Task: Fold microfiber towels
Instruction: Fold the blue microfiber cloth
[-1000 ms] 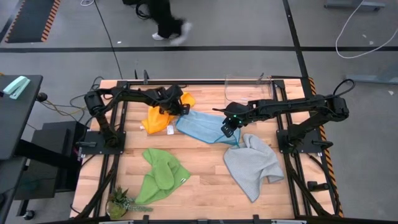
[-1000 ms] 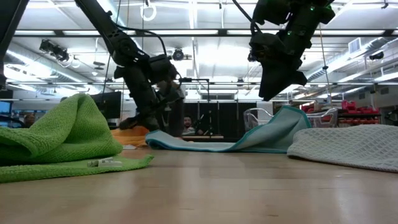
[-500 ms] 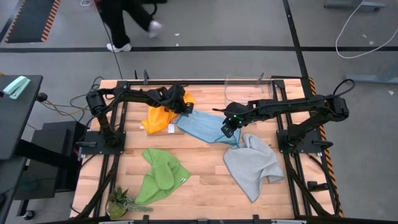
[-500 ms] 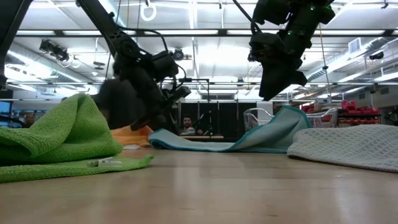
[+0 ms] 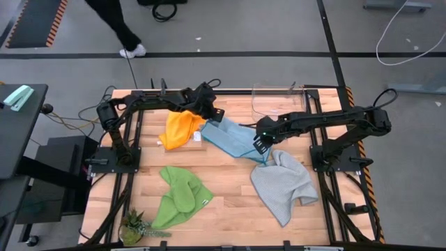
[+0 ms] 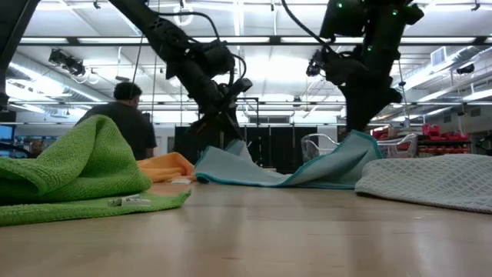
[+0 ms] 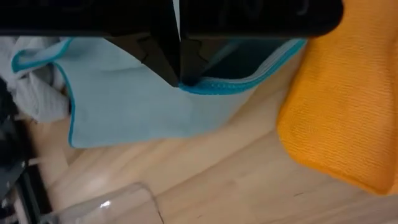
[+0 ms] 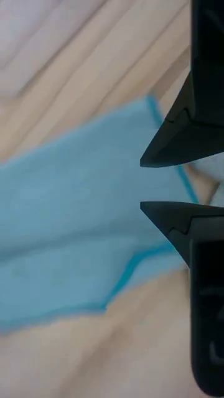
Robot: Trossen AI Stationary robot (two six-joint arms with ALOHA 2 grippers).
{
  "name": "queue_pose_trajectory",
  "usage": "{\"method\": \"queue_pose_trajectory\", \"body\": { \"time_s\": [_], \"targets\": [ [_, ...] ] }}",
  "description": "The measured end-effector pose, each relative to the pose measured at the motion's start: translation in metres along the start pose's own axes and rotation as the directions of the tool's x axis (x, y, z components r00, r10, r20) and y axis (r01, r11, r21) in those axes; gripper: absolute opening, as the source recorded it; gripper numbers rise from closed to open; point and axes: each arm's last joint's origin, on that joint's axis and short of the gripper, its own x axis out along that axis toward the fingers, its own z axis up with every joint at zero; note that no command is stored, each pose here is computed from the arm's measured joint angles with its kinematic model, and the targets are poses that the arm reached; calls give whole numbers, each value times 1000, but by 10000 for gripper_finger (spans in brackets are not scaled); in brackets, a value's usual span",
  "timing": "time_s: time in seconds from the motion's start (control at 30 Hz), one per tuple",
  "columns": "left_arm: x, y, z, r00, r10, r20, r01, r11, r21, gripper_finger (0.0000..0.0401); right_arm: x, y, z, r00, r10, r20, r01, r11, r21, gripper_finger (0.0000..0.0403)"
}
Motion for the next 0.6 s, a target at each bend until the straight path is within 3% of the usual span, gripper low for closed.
{"method": "queue_pose_trajectory", "body": {
  "time_s": [0.23,0.43,0.5,0.6],
  "targets": [
    [-2,1,3,1000,9,3,-9,999,32,3,11,-9,-28,999,30,11,-32,978,207,106],
    [-2,6,4,1000,22,2,-22,997,80,2,26,-28,-47,989,100,110,-139,886,442,106],
    [-2,7,4,1000,26,3,-26,995,93,2,27,-31,-48,979,105,176,-179,857,484,106],
    [-3,10,6,1000,29,7,-29,995,94,2,32,-38,-52,980,66,188,-157,837,524,106]
  ]
}}
